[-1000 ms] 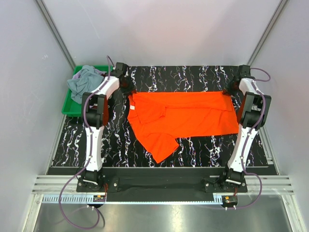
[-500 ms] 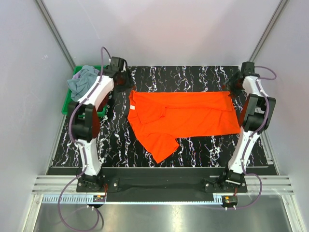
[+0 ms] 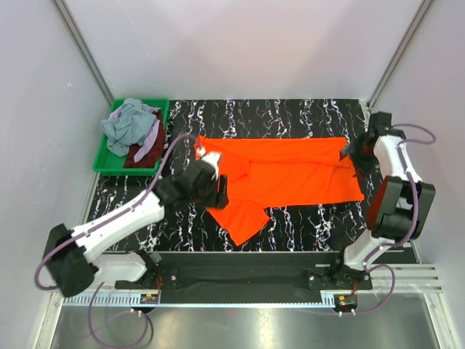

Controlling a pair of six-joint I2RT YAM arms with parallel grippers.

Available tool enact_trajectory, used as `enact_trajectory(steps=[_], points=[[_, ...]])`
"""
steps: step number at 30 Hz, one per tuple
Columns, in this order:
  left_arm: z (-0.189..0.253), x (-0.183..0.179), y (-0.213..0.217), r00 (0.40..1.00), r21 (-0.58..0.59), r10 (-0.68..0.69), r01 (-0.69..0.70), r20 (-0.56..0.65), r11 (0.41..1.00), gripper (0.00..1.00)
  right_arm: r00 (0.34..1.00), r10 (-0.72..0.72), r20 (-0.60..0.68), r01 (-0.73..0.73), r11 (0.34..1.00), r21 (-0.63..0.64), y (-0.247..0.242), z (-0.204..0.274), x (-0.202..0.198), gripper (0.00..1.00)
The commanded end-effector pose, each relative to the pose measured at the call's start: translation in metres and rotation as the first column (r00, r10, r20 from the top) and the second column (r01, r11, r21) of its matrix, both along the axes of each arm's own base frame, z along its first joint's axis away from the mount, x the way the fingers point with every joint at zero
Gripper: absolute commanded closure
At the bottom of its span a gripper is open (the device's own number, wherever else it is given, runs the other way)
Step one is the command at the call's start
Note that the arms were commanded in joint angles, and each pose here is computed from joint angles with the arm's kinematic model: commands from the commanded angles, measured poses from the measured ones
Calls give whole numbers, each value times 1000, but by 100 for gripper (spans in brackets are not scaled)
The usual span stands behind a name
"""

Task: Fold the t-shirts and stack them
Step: Fold the tshirt

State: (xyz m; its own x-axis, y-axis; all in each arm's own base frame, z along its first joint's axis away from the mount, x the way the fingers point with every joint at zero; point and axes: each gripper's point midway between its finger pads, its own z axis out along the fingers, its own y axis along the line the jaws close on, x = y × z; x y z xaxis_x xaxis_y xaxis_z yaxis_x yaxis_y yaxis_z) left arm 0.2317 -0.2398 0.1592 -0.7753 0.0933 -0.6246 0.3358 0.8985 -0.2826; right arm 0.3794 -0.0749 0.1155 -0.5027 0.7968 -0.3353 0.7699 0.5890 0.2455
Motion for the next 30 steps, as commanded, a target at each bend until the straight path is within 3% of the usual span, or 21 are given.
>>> enact_trajectory(steps=[1,8,13,16,19,23,30], points=[[-34,-38,6,993,-68,76,-83,-91,994,38,999,-31,-15,31,999,-8,5,3,-37,23],[-55,-89,-16,971,-323,102,-171,-217,931,36,997,-52,-48,53,998,26,18,-35,-73,25],[-60,-101,-30,929,-381,211,-322,-305,866,34,996,-75,-45,77,997,28,20,-39,-84,25],[-58,-109,-49,926,-458,188,-330,-328,826,34,997,-70,-40,71,997,25,20,-39,-83,25],[-57,-108,-54,910,-439,237,-377,-340,816,34,997,-61,-40,62,998,27,21,-40,-84,25],[-77,-110,-50,862,-322,332,-462,-384,826,35,998,-54,-16,54,998,20,20,-37,-82,25],[-108,-120,-50,763,-290,420,-598,-492,747,44,999,-23,25,23,1000,7,19,-26,-77,25]])
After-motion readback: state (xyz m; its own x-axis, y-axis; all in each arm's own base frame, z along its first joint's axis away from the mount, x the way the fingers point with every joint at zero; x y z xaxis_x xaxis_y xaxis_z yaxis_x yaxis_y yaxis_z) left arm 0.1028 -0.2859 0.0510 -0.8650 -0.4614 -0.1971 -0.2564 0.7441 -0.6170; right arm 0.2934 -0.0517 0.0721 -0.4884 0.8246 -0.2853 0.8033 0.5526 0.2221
